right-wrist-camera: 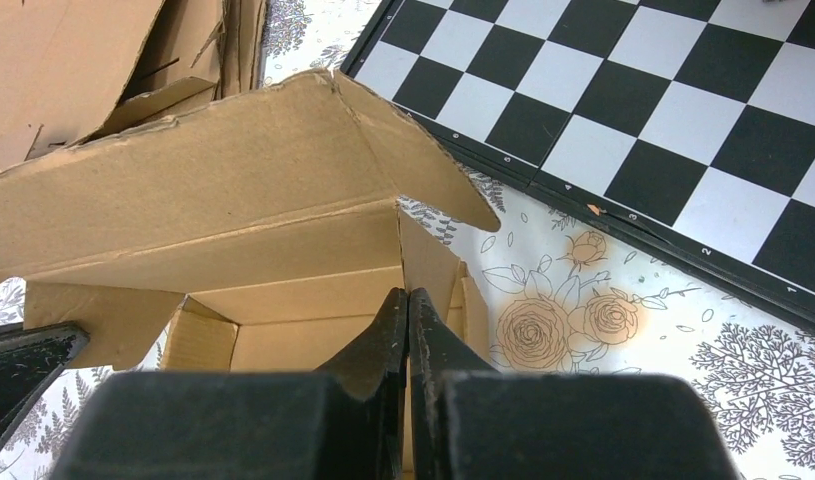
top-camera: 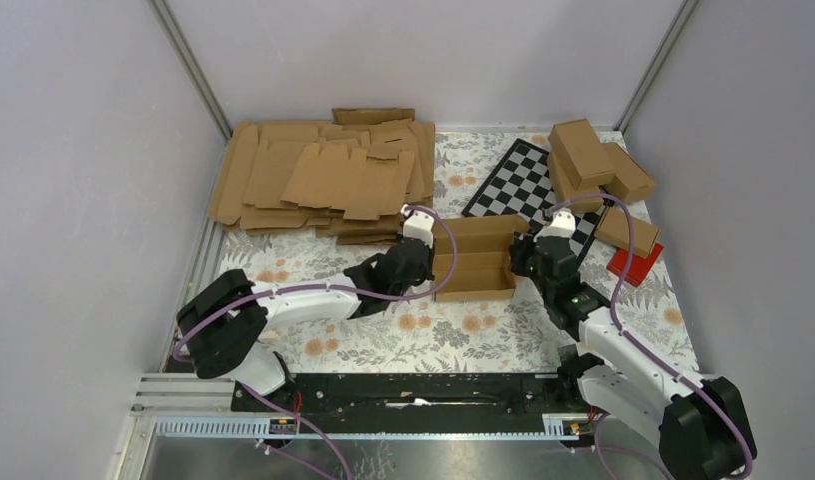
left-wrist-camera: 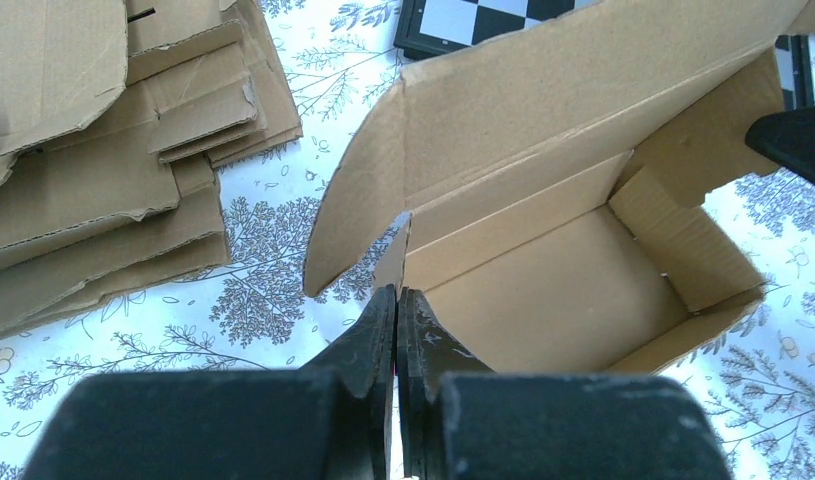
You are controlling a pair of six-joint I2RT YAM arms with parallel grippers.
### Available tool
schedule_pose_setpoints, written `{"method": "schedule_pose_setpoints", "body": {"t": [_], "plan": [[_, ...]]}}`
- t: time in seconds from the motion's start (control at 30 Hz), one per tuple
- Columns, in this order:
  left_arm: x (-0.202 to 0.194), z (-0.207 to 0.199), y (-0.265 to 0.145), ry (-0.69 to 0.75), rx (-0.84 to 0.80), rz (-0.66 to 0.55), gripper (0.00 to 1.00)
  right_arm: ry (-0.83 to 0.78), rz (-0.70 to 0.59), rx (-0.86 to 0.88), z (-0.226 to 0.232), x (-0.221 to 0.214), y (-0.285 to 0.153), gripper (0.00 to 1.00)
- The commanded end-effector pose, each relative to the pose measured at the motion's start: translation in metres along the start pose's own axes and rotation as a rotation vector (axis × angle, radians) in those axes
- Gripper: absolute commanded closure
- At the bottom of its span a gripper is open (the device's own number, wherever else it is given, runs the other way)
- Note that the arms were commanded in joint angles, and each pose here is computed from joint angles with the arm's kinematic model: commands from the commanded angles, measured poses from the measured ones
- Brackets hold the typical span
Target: Fold the paper box
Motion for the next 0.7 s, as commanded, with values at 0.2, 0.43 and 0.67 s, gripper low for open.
{"method": "schedule_pose_setpoints", "body": {"t": [0.2,0.43,0.67], "plan": [[0.059,-0.01,0.001,-0.18,0.137,-0.005,1.0,0.016,0.013,0.036,0.003,-0.004,-0.005,1.0],[0.042,-0.019,0.016,-0.294,0.187,0.025,1.0,0.017,0.025,0.05,0.005,-0.007,-0.004,1.0],[0.01,0.0,0.006,-0.301,0.158,-0.105,1.0,0.009,0.03,0.045,0.0,-0.011,-0.006,1.0]]}}
Point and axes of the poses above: each gripper's point midway between its finger pads, its own y axis out along the fingers, its own z axis along the line the jaws close on, x = y × z, the point moved 6 cm from there along -y, back along the fingers, and after that the axes turned 9 degrees about y, right-handed, at the moved point
